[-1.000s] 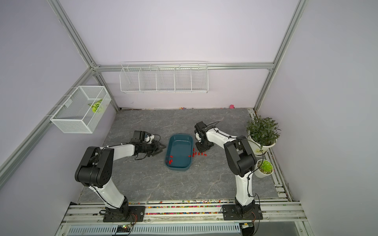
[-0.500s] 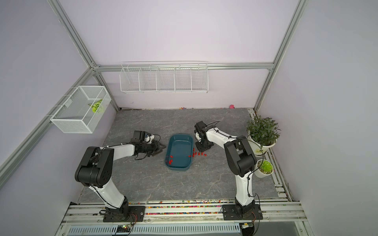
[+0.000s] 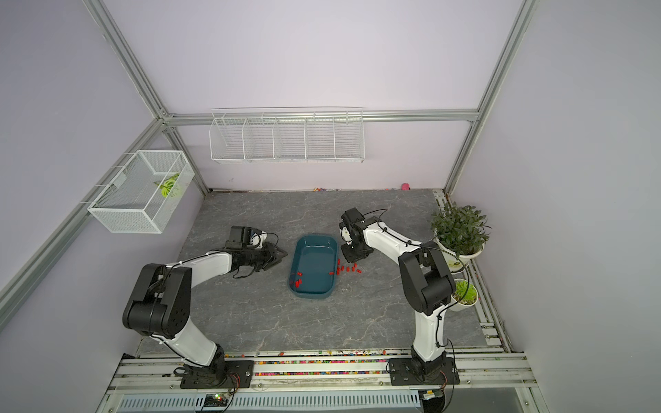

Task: Take the screw protection sleeves out of the storage box
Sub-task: Place the screw protection sleeve at the center of the board, then adjust the storage box at the center of the board.

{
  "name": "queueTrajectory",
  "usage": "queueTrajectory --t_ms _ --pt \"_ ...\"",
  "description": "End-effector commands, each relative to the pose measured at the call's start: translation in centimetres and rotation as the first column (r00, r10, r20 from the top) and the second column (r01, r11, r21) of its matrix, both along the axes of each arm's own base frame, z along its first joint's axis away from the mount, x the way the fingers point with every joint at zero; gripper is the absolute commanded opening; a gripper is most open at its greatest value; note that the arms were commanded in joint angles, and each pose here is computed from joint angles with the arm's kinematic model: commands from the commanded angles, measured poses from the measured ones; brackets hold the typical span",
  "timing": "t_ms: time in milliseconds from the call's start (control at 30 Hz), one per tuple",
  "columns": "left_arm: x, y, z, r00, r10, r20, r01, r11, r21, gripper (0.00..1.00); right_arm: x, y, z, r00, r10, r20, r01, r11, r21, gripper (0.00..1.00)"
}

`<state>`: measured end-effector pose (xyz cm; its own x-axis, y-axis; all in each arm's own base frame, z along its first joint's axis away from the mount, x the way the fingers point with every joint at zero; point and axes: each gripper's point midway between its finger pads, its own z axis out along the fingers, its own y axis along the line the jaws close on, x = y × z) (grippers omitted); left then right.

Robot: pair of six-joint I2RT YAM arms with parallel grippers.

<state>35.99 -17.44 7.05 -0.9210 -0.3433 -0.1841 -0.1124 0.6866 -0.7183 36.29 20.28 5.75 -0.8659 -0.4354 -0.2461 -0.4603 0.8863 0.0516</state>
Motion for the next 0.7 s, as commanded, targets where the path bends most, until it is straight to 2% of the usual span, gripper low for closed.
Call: queueTrajectory --t_ms 0,100,300,667 --pt "0.6 0.8 1.6 0.999 -0.011 0.046 0.005 0.991 0.136 0.46 -0.6 1.0 0.7 1.0 0.009 0.007 -0.009 1.0 0.025 0.26" --pt "0.5 1.1 3.3 0.996 -0.026 0.084 0.006 0.973 0.232 0.48 -0.7 1.3 0.6 1.0 0.016 0.008 -0.017 1.0 0.025 0.26" --pt "0.0 -0.2 5.5 0.991 -0.097 0.09 0.053 0.915 0.4 0.49 -0.8 1.4 0.2 1.0 0.02 0.003 -0.02 0.999 0.027 0.26" --pt "-1.4 -2.4 4.1 0.986 -0.164 0.026 0.131 0.869 0.478 0.49 -1.1 1.3 1.5 0.999 0.021 0.033 -0.022 0.999 0.04 0.26"
